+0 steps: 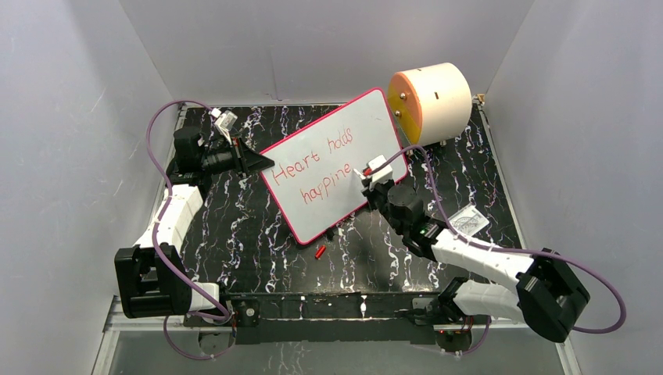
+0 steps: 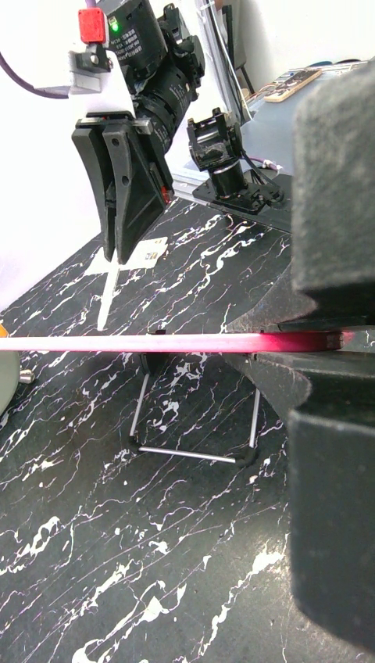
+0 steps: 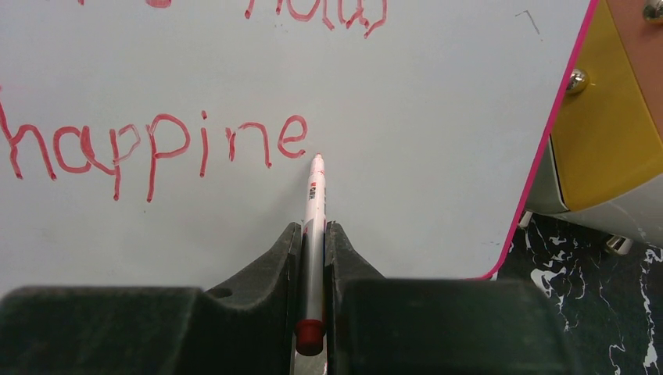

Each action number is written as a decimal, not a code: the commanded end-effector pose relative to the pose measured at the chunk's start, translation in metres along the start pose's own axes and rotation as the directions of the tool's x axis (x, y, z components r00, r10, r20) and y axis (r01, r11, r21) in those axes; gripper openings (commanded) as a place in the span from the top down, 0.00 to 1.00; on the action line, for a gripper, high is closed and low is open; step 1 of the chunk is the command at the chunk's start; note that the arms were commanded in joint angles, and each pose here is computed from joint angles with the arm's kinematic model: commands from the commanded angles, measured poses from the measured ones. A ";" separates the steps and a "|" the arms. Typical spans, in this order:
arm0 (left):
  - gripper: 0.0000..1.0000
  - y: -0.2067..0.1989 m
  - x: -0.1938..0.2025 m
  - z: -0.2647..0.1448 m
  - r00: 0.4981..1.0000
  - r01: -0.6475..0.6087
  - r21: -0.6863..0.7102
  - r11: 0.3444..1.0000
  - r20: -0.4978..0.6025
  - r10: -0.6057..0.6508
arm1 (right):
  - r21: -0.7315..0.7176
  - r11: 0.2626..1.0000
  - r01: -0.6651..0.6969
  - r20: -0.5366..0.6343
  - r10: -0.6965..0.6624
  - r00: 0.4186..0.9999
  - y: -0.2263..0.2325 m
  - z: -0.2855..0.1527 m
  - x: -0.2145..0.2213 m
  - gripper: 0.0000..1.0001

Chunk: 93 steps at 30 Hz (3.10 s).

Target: Write a sentence on the whiteboard

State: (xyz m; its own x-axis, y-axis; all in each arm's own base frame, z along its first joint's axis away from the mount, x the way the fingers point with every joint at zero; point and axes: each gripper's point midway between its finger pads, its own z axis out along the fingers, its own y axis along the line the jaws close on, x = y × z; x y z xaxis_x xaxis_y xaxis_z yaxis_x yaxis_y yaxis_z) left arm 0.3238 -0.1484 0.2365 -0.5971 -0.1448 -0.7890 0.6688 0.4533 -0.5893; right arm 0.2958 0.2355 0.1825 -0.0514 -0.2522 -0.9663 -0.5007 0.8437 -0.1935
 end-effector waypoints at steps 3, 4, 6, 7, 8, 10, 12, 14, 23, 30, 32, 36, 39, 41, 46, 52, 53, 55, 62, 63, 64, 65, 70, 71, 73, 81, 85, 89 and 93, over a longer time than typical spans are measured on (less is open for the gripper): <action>1.00 -0.003 0.010 0.002 0.999 0.027 0.025 0.999 -0.039 -0.026 | 0.022 0.999 -0.040 0.133 0.037 0.990 -0.013 -0.005 -0.040 1.00; 1.00 -0.003 0.010 0.003 0.999 0.028 0.027 0.999 -0.040 -0.027 | 0.022 0.999 -0.042 0.133 0.038 0.990 -0.013 -0.004 -0.040 1.00; 1.00 -0.003 0.010 0.002 0.999 0.026 0.026 0.999 -0.039 -0.025 | 0.021 0.999 -0.040 0.134 0.037 0.990 -0.014 -0.001 -0.040 1.00; 1.00 -0.003 0.010 0.002 0.999 0.026 0.026 0.999 -0.039 -0.025 | 0.019 0.999 -0.041 0.135 0.038 0.990 -0.013 0.000 -0.040 1.00; 1.00 -0.003 0.010 0.002 0.999 0.028 0.026 0.999 -0.040 -0.027 | 0.017 0.999 -0.041 0.134 0.038 0.990 -0.013 0.001 -0.040 1.00; 1.00 -0.004 0.010 0.002 0.999 0.027 0.027 0.999 -0.040 -0.026 | 0.017 0.999 -0.043 0.138 0.040 0.990 -0.014 0.004 -0.041 1.00; 1.00 -0.003 0.010 0.002 0.999 0.028 0.026 0.999 -0.039 -0.027 | 0.018 0.999 -0.044 0.140 0.041 0.989 -0.014 0.005 -0.042 1.00; 1.00 -0.003 0.010 0.003 0.999 0.027 0.027 0.999 -0.040 -0.026 | 0.022 0.999 -0.042 0.144 0.039 0.989 -0.015 0.006 -0.043 1.00; 1.00 -0.003 0.010 0.002 0.999 0.026 0.027 0.999 -0.039 -0.025 | 0.022 0.999 -0.042 0.163 0.038 0.986 -0.017 0.009 -0.048 1.00; 1.00 -0.003 0.010 0.002 0.999 0.028 0.028 0.999 -0.040 -0.027 | 0.019 0.999 -0.041 0.162 0.037 0.986 -0.017 0.014 -0.047 1.00; 1.00 -0.004 0.010 0.003 0.999 0.029 0.030 0.999 -0.041 -0.027 | 0.020 0.999 -0.041 0.163 0.037 0.986 -0.018 0.015 -0.047 1.00; 1.00 -0.004 0.010 0.002 0.999 0.029 0.031 0.999 -0.041 -0.027 | 0.020 0.999 -0.040 0.162 0.036 0.986 -0.018 0.019 -0.047 1.00; 1.00 -0.004 0.010 0.003 0.999 0.031 0.032 0.999 -0.042 -0.029 | 0.014 0.999 -0.039 0.159 0.036 0.987 -0.017 0.020 -0.046 1.00; 1.00 -0.005 0.010 0.003 0.999 0.028 0.033 0.999 -0.041 -0.026 | 0.008 0.999 -0.037 0.157 0.035 0.987 -0.016 0.021 -0.045 1.00; 1.00 -0.004 0.010 0.002 0.999 0.029 0.032 0.999 -0.040 -0.027 | -0.025 0.999 -0.032 0.166 0.036 0.986 -0.010 0.020 -0.048 1.00; 1.00 -0.004 0.010 0.003 0.999 0.028 0.032 0.999 -0.041 -0.026 | -0.058 0.998 -0.022 0.152 0.030 0.988 -0.005 0.018 -0.047 1.00; 1.00 -0.004 0.010 0.003 0.999 0.028 0.031 0.999 -0.040 -0.026 | -0.059 0.998 -0.022 0.148 0.031 0.989 -0.005 0.018 -0.047 1.00; 1.00 -0.005 0.010 0.002 0.999 0.028 0.032 0.999 -0.041 -0.027 | -0.065 0.998 -0.019 0.133 0.028 0.991 -0.004 0.016 -0.044 1.00; 1.00 -0.004 0.009 0.002 0.999 0.026 0.030 0.999 -0.039 -0.025 | -0.072 0.997 -0.019 0.089 0.025 0.996 -0.004 0.010 -0.034 1.00; 1.00 -0.004 0.009 0.002 0.999 0.025 0.029 0.999 -0.038 -0.024 | -0.074 0.997 -0.018 0.084 0.024 0.996 -0.004 0.009 -0.032 1.00; 1.00 -0.004 0.009 0.002 0.999 0.027 0.029 0.999 -0.039 -0.026 | -0.074 0.997 -0.018 0.078 0.024 0.997 -0.003 0.008 -0.030 1.00; 1.00 -0.004 0.009 0.002 0.999 0.027 0.028 0.999 -0.038 -0.026 | -0.074 0.997 -0.018 0.072 0.023 0.997 -0.003 0.008 -0.028 1.00; 1.00 -0.005 0.009 0.002 0.999 0.025 0.030 0.999 -0.038 -0.024 | -0.045 0.999 -0.013 0.050 0.016 0.999 -0.008 0.010 -0.020 1.00; 1.00 -0.005 0.009 0.002 0.999 0.024 0.029 0.999 -0.039 -0.023 | -0.037 0.999 -0.011 0.047 0.013 0.999 -0.009 0.010 -0.019 1.00; 1.00 -0.005 0.009 0.002 0.999 0.025 0.030 0.999 -0.039 -0.024 | -0.014 1.000 -0.010 0.038 0.011 0.999 -0.012 0.011 -0.017 1.00; 1.00 -0.005 0.009 0.002 0.999 0.025 0.028 0.999 -0.039 -0.024 | -0.002 1.000 -0.013 0.005 0.013 1.000 -0.014 0.007 -0.008 1.00; 1.00 -0.005 0.009 0.002 0.999 0.025 0.030 0.999 -0.039 -0.024 | -0.034 0.999 -0.025 -0.004 0.025 1.000 -0.009 0.005 -0.006 1.00; 1.00 -0.005 0.009 0.002 0.999 0.025 0.028 0.999 -0.039 -0.023 | -0.068 0.997 -0.040 -0.005 0.040 0.999 -0.003 0.004 -0.007 1.00; 1.00 -0.005 0.009 0.002 0.999 0.025 0.028 0.999 -0.039 -0.024 | -0.087 0.995 -0.057 0.014 0.059 0.998 0.000 0.002 -0.014 1.00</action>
State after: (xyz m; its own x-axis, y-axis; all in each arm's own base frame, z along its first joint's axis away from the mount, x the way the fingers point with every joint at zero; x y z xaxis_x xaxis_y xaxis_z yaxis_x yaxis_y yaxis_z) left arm 0.3240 -0.1484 0.2363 -0.5995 -0.1449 -0.7872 0.6670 0.4532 -0.5914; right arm 0.3026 0.2313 0.1768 -0.0887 -0.2581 -0.9620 -0.5391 0.8246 -0.1716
